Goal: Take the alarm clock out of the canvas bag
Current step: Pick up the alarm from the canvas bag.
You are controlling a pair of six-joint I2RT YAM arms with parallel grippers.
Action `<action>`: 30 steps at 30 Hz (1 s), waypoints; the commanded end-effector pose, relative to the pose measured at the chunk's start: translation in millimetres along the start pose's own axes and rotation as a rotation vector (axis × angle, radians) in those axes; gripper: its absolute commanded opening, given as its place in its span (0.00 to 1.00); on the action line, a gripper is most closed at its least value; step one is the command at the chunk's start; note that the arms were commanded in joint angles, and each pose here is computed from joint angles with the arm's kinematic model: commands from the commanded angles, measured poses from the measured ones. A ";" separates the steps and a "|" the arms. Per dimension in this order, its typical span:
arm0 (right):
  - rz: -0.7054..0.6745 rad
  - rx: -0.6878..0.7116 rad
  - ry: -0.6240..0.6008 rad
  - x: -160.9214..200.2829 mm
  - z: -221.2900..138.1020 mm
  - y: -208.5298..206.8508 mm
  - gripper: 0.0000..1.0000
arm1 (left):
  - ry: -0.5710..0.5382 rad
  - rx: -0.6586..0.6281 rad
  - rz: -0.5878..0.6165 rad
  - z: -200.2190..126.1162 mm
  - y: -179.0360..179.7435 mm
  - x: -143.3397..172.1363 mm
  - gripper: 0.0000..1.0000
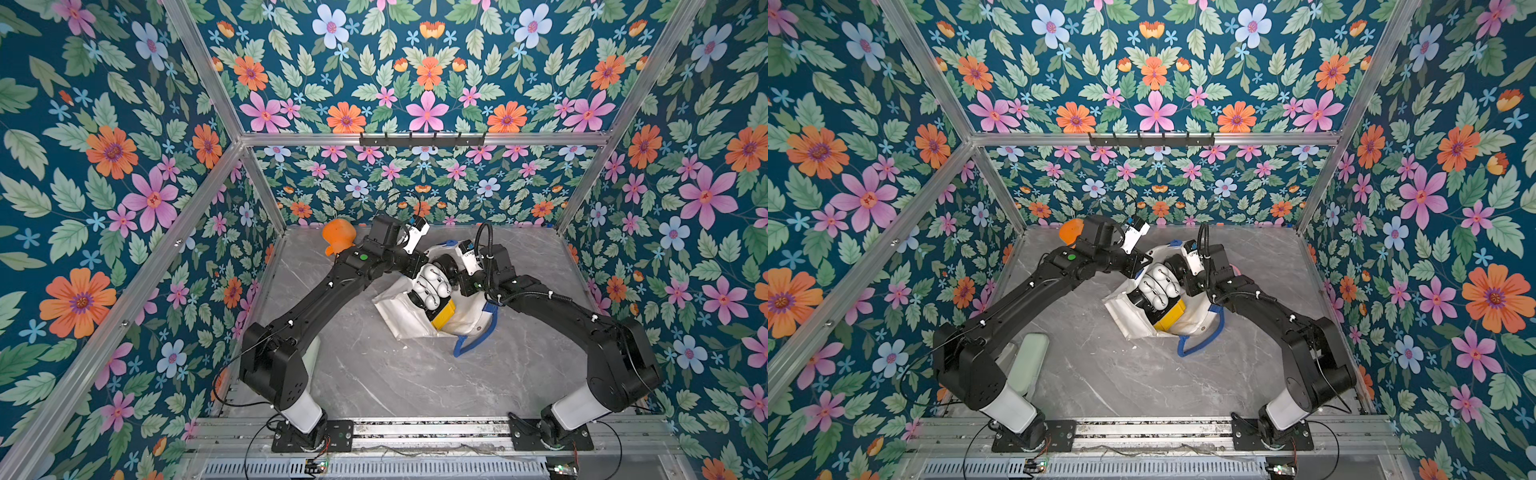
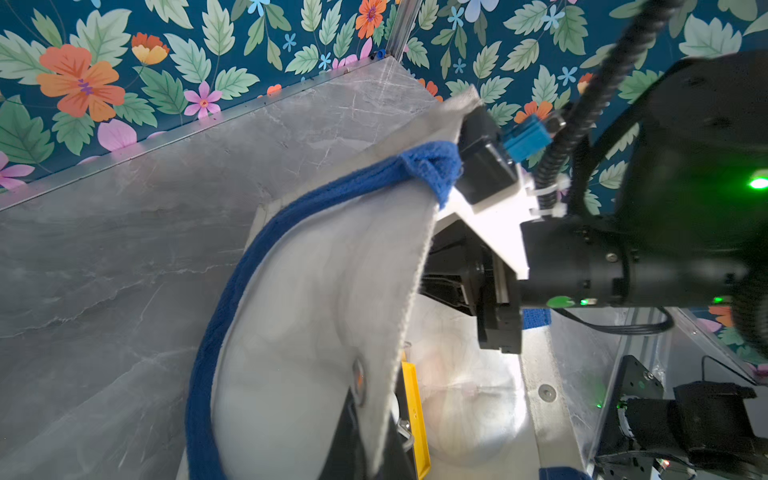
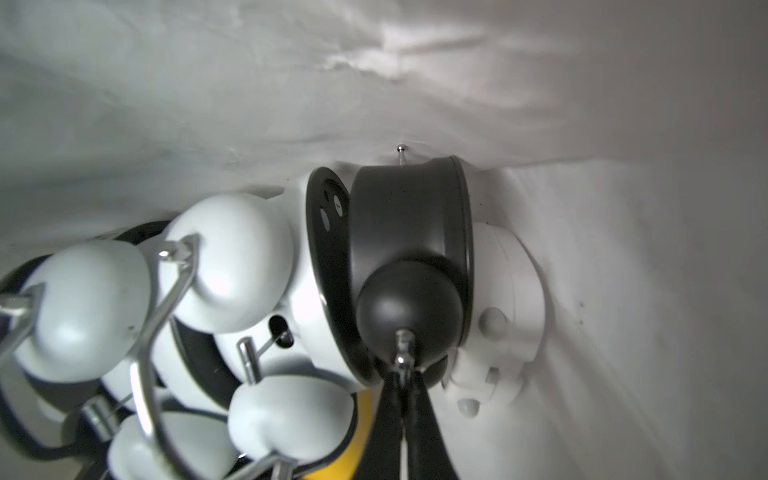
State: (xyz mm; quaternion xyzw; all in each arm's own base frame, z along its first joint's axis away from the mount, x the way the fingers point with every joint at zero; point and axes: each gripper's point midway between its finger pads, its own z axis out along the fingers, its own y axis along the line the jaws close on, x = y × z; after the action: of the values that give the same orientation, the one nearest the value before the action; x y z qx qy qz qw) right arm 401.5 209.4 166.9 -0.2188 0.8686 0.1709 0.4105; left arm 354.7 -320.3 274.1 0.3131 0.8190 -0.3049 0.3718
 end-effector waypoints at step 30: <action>0.022 -0.108 -0.129 -46.6 -157.2 47.1 0.00 | -0.069 -0.098 0.007 -1.3 16.9 -16.0 0.00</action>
State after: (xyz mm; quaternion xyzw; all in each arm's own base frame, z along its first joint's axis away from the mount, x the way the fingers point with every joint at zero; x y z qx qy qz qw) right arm 311.0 182.8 290.7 -0.2185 0.8418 0.2166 0.4435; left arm 368.9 -311.7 273.6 0.2912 0.8279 -0.2718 0.3948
